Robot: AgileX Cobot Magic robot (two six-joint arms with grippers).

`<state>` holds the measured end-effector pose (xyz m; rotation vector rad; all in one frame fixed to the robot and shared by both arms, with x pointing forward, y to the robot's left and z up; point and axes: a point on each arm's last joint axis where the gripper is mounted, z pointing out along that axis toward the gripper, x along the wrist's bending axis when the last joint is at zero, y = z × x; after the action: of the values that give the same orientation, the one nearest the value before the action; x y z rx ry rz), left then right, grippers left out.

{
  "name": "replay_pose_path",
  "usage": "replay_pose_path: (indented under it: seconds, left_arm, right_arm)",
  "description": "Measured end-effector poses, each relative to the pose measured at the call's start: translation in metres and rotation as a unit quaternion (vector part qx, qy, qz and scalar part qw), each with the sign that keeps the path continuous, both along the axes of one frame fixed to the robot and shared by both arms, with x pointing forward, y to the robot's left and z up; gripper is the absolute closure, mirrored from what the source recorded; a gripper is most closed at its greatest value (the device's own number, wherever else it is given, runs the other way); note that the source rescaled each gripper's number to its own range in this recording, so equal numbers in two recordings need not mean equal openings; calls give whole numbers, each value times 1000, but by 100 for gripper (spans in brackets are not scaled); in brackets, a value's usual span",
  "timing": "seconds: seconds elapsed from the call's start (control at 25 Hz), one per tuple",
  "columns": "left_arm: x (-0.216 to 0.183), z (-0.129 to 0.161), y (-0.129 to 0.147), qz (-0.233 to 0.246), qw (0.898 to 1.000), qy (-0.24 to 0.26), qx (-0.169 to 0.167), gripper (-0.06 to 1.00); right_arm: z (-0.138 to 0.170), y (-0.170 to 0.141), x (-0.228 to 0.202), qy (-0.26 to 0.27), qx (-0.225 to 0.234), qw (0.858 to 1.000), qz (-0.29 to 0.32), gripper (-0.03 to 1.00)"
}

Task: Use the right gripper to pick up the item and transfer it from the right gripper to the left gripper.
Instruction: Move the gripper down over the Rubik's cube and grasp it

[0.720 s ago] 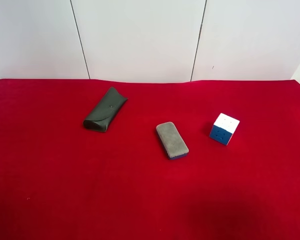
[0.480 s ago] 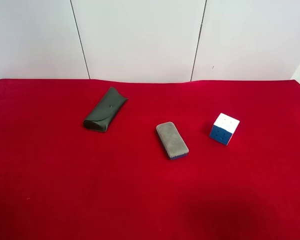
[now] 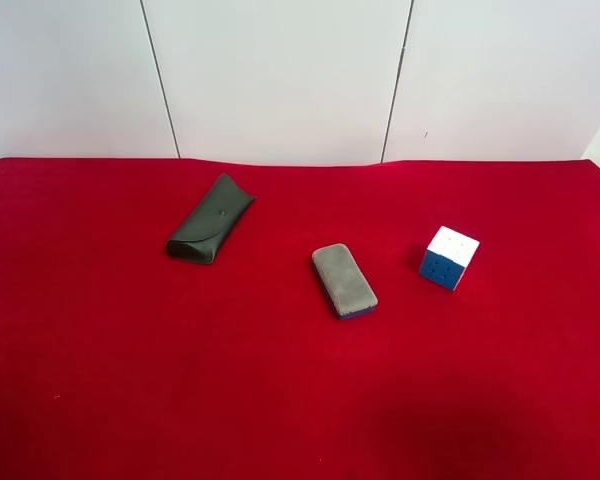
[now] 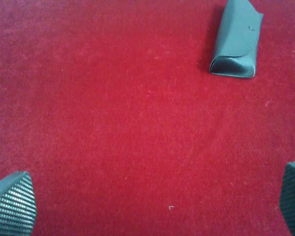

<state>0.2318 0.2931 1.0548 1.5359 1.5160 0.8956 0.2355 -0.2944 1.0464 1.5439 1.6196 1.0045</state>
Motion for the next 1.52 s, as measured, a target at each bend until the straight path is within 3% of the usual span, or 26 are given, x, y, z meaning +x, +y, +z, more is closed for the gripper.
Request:
replay_pose_path:
  seconds: [0.84,1.12,1.36,1.52]
  left_arm:
    - [0,0,0,0,1000,0,0,-6]
    - [0,0,0,0,1000,0,0,-6]
    - [0,0,0,0,1000,0,0,-6]
    - [0,0,0,0,1000,0,0,-6]
  right_arm:
    - [0,1,0,0,6,1000,4,-3]
    - [5,4,18,76,11,997,13,-3]
    - [59,5,55,124,-25,991,41,-3]
    - [79,9,93,159,-61,983,69,-3]
